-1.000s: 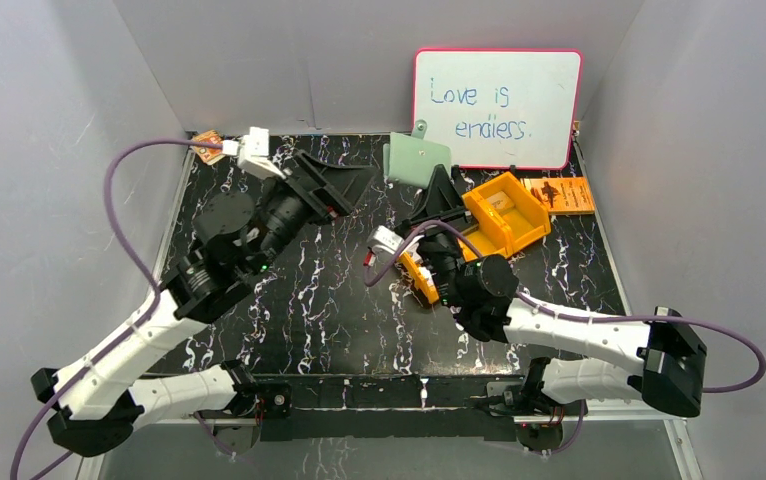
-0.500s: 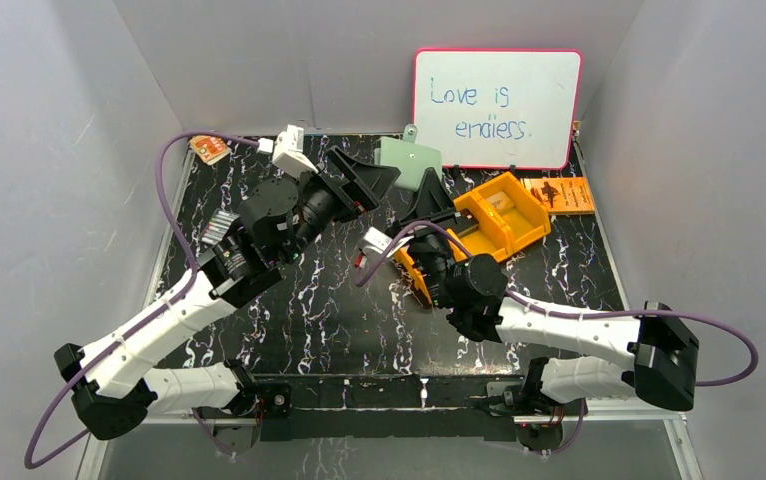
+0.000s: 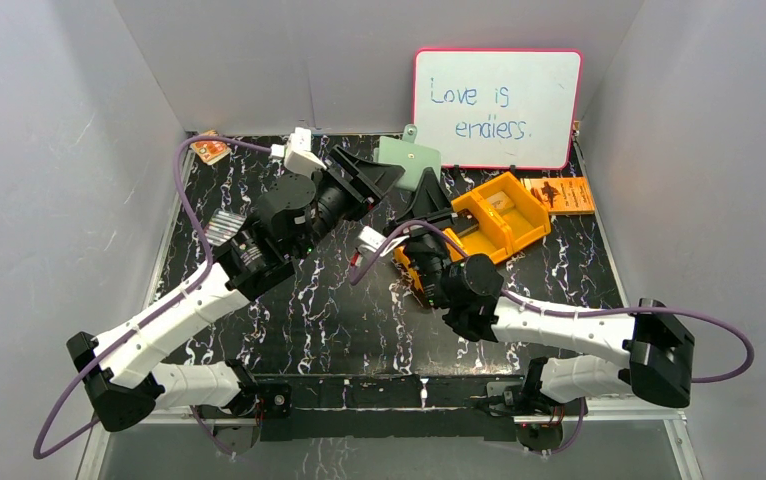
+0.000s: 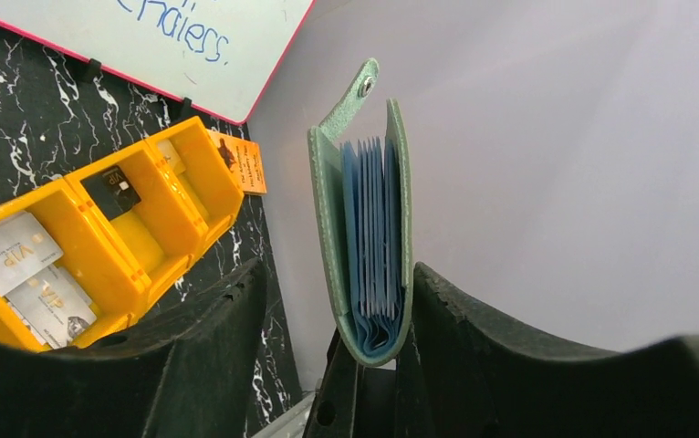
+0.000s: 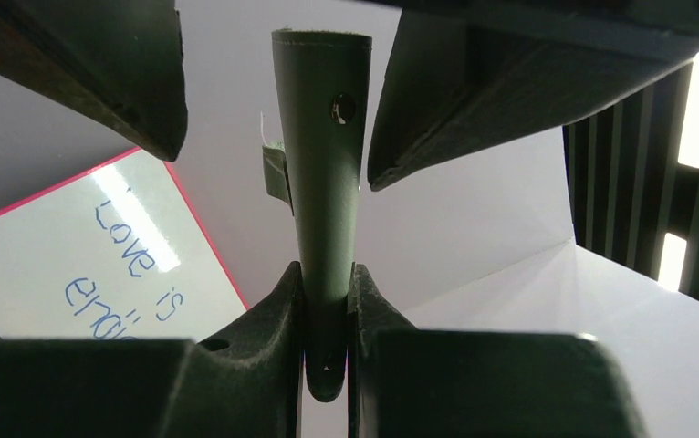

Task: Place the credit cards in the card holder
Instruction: Close the card holder at the center of the board.

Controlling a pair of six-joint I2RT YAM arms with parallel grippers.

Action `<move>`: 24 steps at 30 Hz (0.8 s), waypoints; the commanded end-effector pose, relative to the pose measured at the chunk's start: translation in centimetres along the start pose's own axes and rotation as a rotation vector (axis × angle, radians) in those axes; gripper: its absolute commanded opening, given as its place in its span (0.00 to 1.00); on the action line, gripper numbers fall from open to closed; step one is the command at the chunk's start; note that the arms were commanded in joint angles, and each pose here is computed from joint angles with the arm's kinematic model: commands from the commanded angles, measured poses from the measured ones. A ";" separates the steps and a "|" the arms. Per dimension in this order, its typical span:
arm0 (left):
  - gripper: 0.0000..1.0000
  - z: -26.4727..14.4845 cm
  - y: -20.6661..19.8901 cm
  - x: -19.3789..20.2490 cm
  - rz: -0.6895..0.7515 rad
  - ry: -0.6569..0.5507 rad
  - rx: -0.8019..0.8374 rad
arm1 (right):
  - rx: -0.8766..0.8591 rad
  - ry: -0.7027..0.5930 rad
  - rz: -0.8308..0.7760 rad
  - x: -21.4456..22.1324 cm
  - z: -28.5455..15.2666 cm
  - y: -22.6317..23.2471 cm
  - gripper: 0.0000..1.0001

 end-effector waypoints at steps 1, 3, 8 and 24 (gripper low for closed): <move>0.52 -0.6 -2.8 -2.2 -0.107 -0.058 0.063 | 0.138 0.022 0.095 0.1 0.3 -4.8 0.00; 0.48 -0.6 -3.0 -2.4 -0.119 -0.062 0.064 | 0.139 0.021 0.092 0.0 0.3 -4.9 0.00; 0.44 -0.8 -2.9 -2.3 -0.135 -0.060 0.064 | 0.140 0.023 0.088 -0.1 0.3 -4.9 0.00; 0.30 -0.8 -2.5 -2.3 -0.105 -0.066 0.057 | 0.137 0.019 0.084 -0.7 0.6 -4.5 0.00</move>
Point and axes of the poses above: each gripper's point midway between its finger pads, its own z axis out along the fingers, its own y axis along the line the jaws close on, x = y × z, the point moved 1 cm from there along -z, back along the fingers, and after that the axes turned 3 degrees about z, right-handed, at the moved point
